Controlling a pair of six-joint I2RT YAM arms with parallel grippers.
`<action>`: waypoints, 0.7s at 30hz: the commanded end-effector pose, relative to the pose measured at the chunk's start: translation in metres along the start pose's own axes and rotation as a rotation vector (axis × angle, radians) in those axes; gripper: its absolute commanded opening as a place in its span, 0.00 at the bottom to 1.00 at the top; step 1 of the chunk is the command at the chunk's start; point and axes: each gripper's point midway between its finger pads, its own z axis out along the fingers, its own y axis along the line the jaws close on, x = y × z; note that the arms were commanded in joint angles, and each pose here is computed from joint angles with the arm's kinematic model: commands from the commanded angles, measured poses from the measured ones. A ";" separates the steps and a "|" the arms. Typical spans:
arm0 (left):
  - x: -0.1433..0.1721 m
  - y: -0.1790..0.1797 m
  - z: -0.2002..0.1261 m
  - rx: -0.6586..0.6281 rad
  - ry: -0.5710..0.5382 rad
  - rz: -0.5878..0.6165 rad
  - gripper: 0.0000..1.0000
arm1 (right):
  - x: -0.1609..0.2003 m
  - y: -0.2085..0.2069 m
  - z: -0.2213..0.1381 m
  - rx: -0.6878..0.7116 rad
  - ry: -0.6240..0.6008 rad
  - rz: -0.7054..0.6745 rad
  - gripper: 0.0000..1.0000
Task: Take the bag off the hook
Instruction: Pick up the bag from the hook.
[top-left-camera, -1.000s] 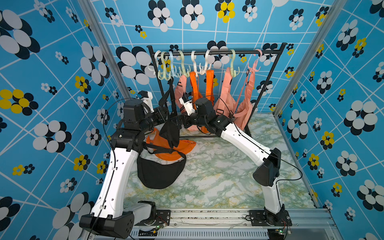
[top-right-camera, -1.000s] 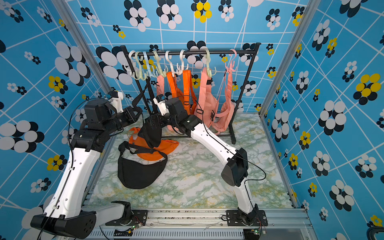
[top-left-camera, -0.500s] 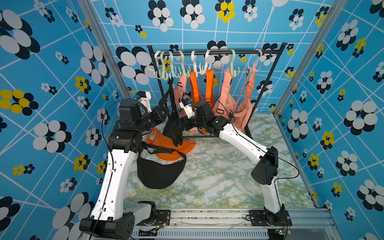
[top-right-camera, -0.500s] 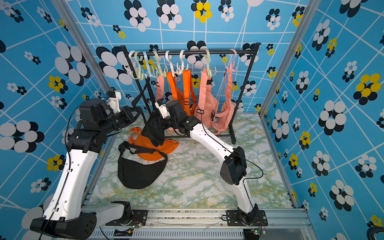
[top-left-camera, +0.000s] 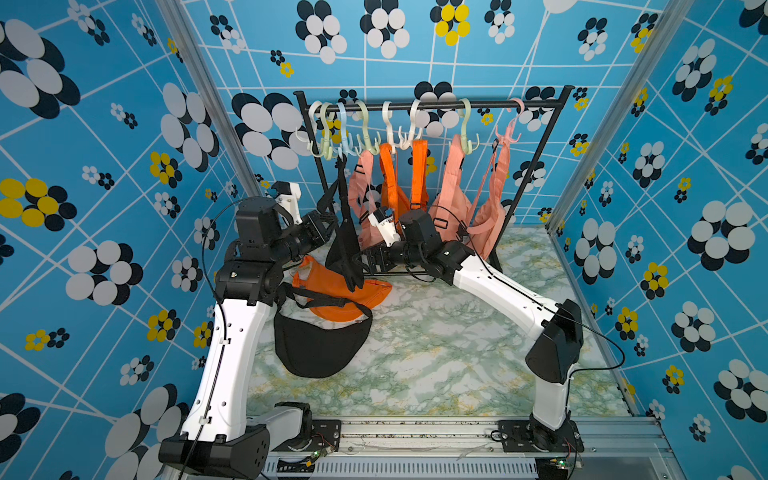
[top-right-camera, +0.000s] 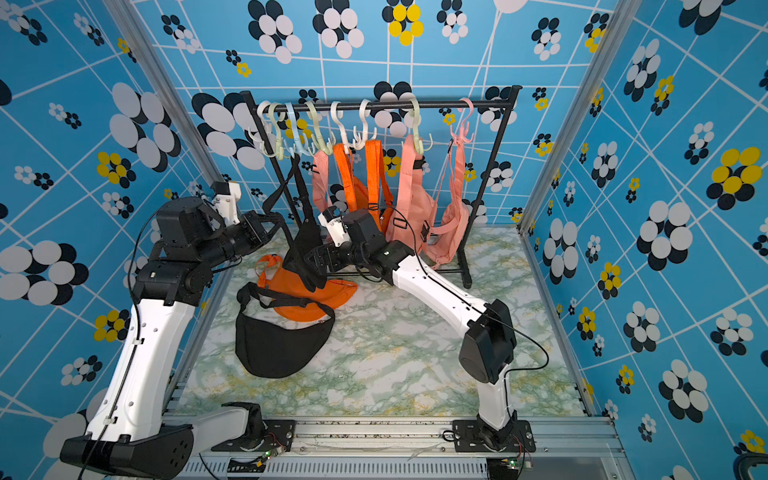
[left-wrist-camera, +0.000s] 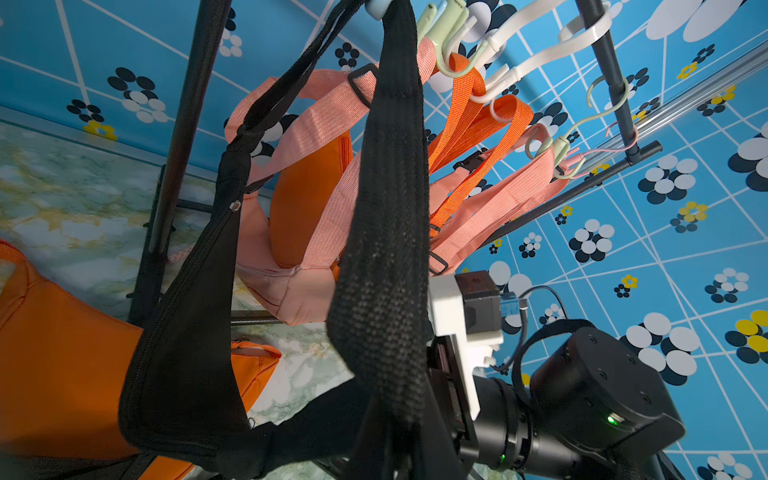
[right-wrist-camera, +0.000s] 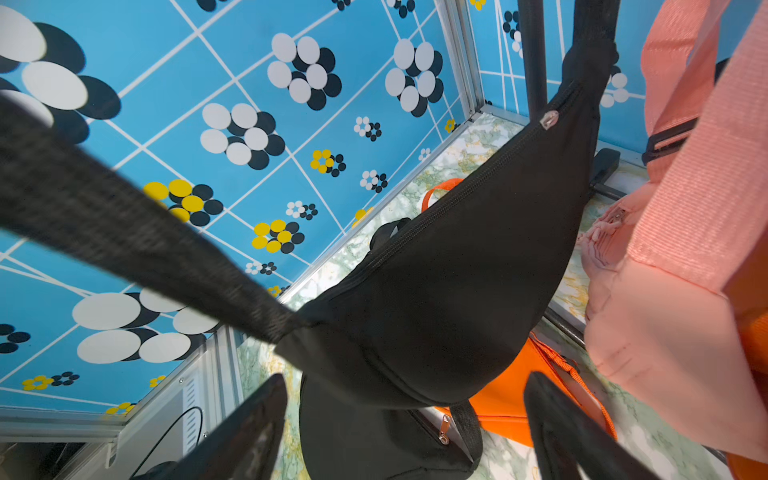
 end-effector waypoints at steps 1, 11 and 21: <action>-0.013 -0.023 -0.008 0.090 -0.036 0.012 0.00 | -0.024 0.021 -0.009 -0.062 -0.080 -0.021 0.87; -0.006 -0.030 0.008 0.180 0.015 -0.052 0.00 | -0.034 0.052 0.018 -0.187 -0.083 0.006 0.85; -0.007 -0.051 -0.001 0.256 0.019 -0.010 0.00 | -0.031 0.059 0.015 -0.222 -0.062 0.009 0.17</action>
